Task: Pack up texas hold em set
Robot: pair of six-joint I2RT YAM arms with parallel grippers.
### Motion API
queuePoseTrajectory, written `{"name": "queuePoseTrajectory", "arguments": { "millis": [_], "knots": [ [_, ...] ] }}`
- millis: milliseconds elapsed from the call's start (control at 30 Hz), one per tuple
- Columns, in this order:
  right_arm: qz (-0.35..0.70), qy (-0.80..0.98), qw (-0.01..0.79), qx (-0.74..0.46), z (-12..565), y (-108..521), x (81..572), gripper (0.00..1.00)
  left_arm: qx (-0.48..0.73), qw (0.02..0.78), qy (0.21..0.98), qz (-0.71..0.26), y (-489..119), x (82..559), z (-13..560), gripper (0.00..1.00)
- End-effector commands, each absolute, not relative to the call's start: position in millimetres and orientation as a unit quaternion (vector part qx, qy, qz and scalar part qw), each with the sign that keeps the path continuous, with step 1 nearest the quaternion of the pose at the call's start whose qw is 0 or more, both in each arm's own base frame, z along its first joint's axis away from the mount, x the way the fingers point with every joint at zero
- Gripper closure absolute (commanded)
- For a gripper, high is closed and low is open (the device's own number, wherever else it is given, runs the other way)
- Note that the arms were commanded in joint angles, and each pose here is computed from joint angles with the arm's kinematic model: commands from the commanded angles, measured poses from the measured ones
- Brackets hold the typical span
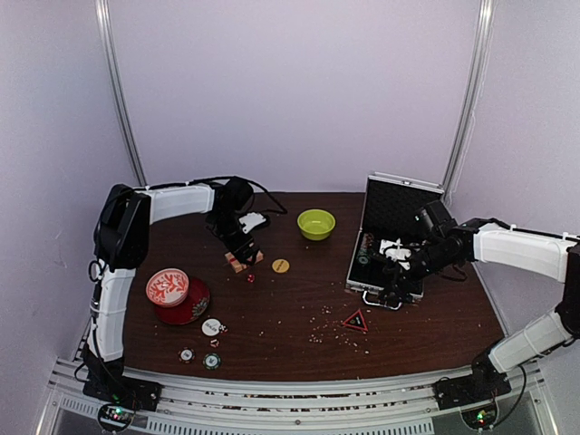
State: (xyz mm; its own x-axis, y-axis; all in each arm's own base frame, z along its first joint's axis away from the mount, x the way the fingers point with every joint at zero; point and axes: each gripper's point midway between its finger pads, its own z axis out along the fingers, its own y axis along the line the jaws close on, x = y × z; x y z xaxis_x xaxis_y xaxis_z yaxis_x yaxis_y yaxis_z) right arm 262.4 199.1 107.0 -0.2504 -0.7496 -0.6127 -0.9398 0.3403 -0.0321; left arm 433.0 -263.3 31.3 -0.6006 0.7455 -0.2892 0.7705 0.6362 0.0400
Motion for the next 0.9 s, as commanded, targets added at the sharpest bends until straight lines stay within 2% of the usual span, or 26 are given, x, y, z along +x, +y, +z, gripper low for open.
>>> {"name": "queuePoseTrajectory", "arguments": {
  "millis": [0, 467, 700, 867],
  "knots": [
    [0.162, 0.769, 0.276, -0.554, 110, 200, 267, 0.15, 0.421, 0.140, 0.895, -0.047, -264, 439, 29, 0.15],
    [0.149, 0.773, 0.273, -0.553, 106, 197, 269, 0.15, 0.403, 0.155, 0.902, -0.027, -263, 447, 40, 0.34],
    [0.149, 0.774, 0.270, -0.553, 105, 198, 270, 0.15, 0.399, 0.233, 0.885, -0.057, -291, 445, 120, 0.39],
    [0.148, 0.772, 0.280, -0.551, 112, 199, 272, 0.16, 0.475, 0.275, 0.832, -0.079, -346, 402, 152, 0.39]
  ]
}}
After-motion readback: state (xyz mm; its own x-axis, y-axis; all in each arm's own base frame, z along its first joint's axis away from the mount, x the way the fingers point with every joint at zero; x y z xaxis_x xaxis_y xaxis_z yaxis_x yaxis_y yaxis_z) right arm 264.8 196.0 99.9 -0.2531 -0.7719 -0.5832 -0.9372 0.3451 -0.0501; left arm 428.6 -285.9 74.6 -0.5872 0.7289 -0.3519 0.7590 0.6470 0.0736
